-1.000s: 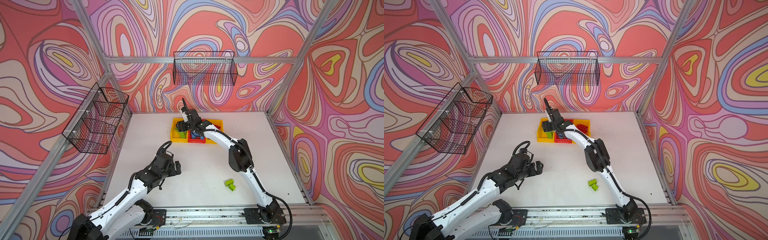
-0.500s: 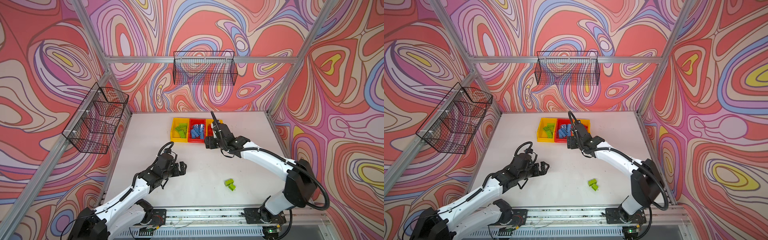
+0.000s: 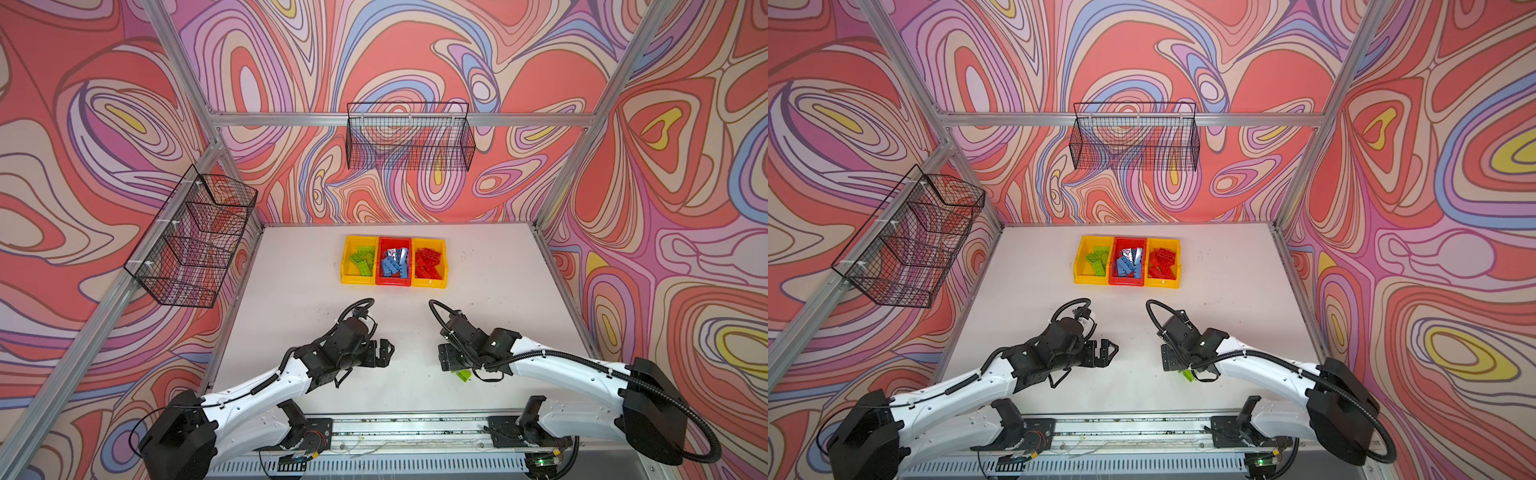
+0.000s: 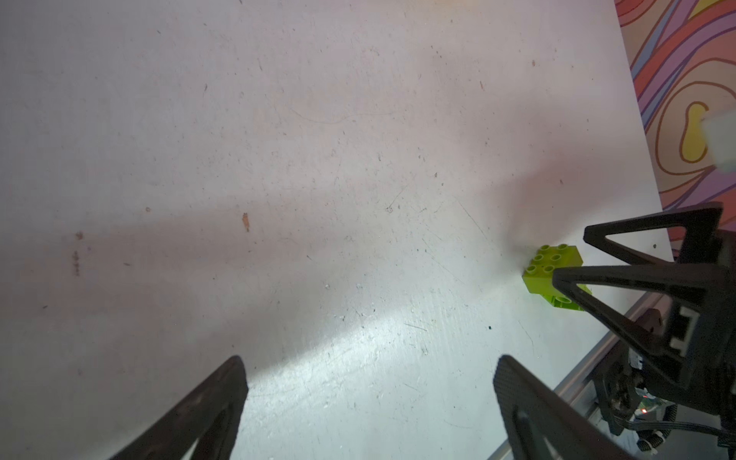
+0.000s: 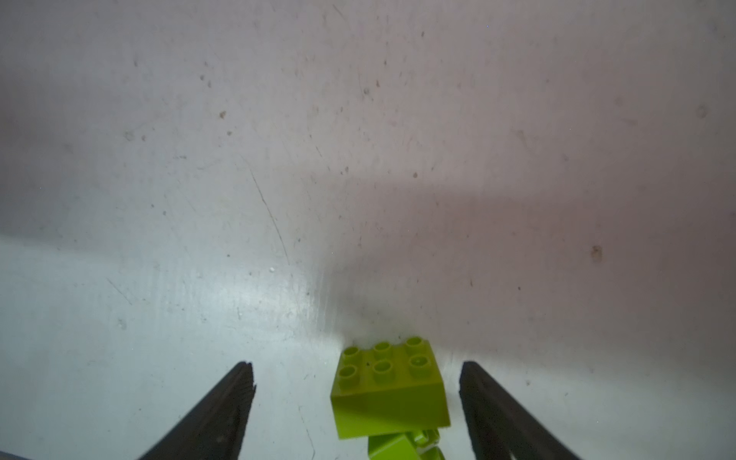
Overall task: Sort the legos into containers by color
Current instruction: 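Lower the right gripper onto the stacked lime green bricks and grasp the top one, then carry the lime green brick into the yellow bin and open the right gripper, then lower the right gripper onto the last lime green brick and grasp it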
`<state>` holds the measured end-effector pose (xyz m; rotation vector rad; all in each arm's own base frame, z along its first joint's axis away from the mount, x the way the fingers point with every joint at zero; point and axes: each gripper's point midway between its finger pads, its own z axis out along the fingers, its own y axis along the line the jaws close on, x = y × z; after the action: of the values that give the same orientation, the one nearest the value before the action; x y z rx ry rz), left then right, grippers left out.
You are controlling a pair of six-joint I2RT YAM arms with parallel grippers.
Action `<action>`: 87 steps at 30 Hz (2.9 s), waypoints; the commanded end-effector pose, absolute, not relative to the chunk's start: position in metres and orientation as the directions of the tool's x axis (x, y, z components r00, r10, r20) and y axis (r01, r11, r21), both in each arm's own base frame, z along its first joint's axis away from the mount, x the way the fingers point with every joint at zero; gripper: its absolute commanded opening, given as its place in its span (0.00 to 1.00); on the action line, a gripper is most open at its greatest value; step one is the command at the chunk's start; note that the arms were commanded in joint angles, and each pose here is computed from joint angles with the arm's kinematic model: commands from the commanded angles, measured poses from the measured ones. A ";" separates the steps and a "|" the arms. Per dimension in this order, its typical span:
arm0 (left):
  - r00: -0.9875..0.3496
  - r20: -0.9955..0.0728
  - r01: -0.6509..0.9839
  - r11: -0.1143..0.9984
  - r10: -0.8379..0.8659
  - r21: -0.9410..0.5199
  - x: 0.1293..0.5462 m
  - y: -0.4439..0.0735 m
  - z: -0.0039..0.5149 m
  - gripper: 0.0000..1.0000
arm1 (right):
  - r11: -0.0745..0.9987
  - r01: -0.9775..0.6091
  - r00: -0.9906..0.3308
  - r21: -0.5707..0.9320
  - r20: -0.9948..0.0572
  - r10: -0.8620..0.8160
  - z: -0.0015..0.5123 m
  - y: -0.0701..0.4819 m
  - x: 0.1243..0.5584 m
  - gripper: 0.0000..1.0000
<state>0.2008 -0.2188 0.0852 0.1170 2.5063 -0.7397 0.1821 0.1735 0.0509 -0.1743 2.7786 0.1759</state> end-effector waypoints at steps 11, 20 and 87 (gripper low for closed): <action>-0.828 -0.549 0.176 0.877 -0.114 -0.447 0.200 -0.199 0.092 1.00 | 0.991 -0.114 -0.935 0.076 -0.345 -0.081 0.036 0.167 0.176 0.83; -0.821 -0.558 0.156 0.892 -0.122 -0.424 0.197 -0.186 0.088 1.00 | 0.988 -0.139 -0.943 0.061 -0.313 -0.113 0.025 0.174 0.178 0.59; -0.800 -0.510 -0.008 0.856 -0.316 -0.518 0.212 -0.135 0.082 1.00 | 0.930 -0.325 -0.726 0.172 -0.676 -0.128 0.161 0.293 0.361 0.88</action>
<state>0.2143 -0.1267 0.0842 -0.2434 2.4212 -0.5964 0.4013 0.3263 0.2068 -0.3838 2.2271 0.4717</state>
